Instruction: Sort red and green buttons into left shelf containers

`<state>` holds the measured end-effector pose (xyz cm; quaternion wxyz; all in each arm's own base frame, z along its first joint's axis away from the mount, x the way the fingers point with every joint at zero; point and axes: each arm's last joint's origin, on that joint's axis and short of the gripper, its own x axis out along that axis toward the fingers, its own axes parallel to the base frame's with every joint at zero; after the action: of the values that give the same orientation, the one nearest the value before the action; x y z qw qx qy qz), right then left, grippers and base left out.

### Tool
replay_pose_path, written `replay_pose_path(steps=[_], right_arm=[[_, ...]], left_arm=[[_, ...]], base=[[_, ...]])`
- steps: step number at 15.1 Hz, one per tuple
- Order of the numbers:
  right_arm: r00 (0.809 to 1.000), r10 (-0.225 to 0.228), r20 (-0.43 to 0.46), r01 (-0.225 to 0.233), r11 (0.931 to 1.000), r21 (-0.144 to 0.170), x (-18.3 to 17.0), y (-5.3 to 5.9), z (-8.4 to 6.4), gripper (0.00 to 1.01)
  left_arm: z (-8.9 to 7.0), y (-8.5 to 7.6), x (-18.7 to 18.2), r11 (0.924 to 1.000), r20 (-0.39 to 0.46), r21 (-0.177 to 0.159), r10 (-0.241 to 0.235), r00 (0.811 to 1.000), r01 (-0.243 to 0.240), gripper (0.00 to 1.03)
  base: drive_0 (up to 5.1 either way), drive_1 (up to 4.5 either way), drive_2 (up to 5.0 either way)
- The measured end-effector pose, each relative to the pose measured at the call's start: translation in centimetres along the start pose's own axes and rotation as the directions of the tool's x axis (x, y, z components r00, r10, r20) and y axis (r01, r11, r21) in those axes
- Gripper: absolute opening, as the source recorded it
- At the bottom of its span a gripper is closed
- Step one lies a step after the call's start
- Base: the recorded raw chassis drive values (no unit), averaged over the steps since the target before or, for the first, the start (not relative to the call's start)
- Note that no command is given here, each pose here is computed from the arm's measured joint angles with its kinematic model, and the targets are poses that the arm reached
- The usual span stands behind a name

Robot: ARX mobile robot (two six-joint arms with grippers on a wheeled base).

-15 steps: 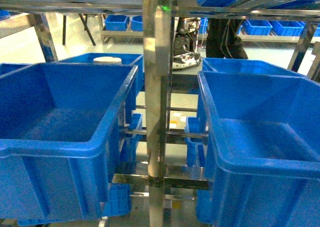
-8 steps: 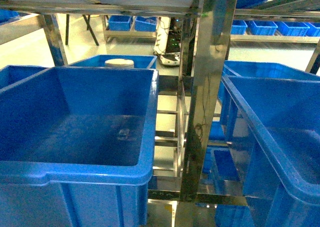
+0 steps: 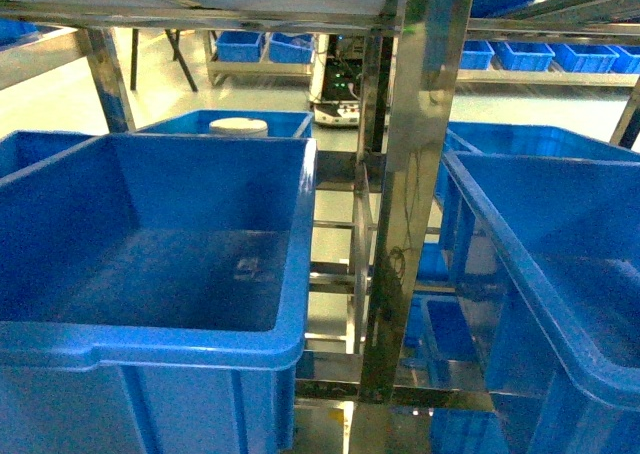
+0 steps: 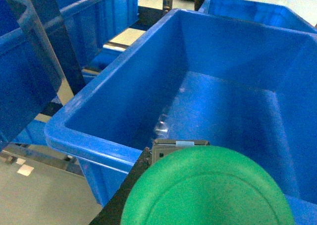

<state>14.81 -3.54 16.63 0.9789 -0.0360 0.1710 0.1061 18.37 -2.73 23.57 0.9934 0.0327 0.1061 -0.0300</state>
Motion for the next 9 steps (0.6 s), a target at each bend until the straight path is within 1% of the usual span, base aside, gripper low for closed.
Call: replay_pose_path(steps=[2,4,5,6,7,8,9], right_arm=[[1.0,-0.002,-0.03,0.002,1.0,0.0,0.8,0.1,0.0,0.26],[1.0,-0.012,-0.021,0.012,0.9999,-0.012,1.9,-0.2,1.1,0.26],[1.0,-0.017,-0.003,0.017,0.9996,-0.021,2.5,-0.5,2.0,0.26],[0.999,-0.038,0.004,0.038,0.999,-0.022,3.6,-1.1,3.0,0.26],[0.99,-0.066,-0.121,0.068,0.9976,0.014,7.8,-3.1,2.9,0.26],[0.957,-0.087,-0.278,0.094,0.9955,0.012,13.5,-5.4,2.1,0.26],[0.887,-0.065,-0.458,0.101,0.9935,0.053,18.4,-7.1,1.2,0.26]], left_arm=[[0.0,0.0,0.0,1.0,0.0,0.0,0.0,1.0,0.0,0.25],[0.0,0.0,0.0,1.0,0.0,0.0,0.0,1.0,0.0,0.25],[0.0,0.0,0.0,1.0,0.0,0.0,0.0,1.0,0.0,0.25],[0.0,0.0,0.0,1.0,0.0,0.0,0.0,1.0,0.0,0.25],[0.0,0.0,0.0,1.0,0.0,0.002,0.0,1.0,0.0,0.25],[0.0,0.0,0.0,1.0,0.0,0.002,0.0,1.0,0.0,0.25],[0.0,0.0,0.0,1.0,0.0,0.002,0.0,1.0,0.0,0.25]], base=[[0.0,0.0,0.0],[0.0,0.0,0.0],[0.0,0.0,0.0],[0.0,0.0,0.0],[0.0,0.0,0.0],[0.0,0.0,0.0],[0.0,0.0,0.0]])
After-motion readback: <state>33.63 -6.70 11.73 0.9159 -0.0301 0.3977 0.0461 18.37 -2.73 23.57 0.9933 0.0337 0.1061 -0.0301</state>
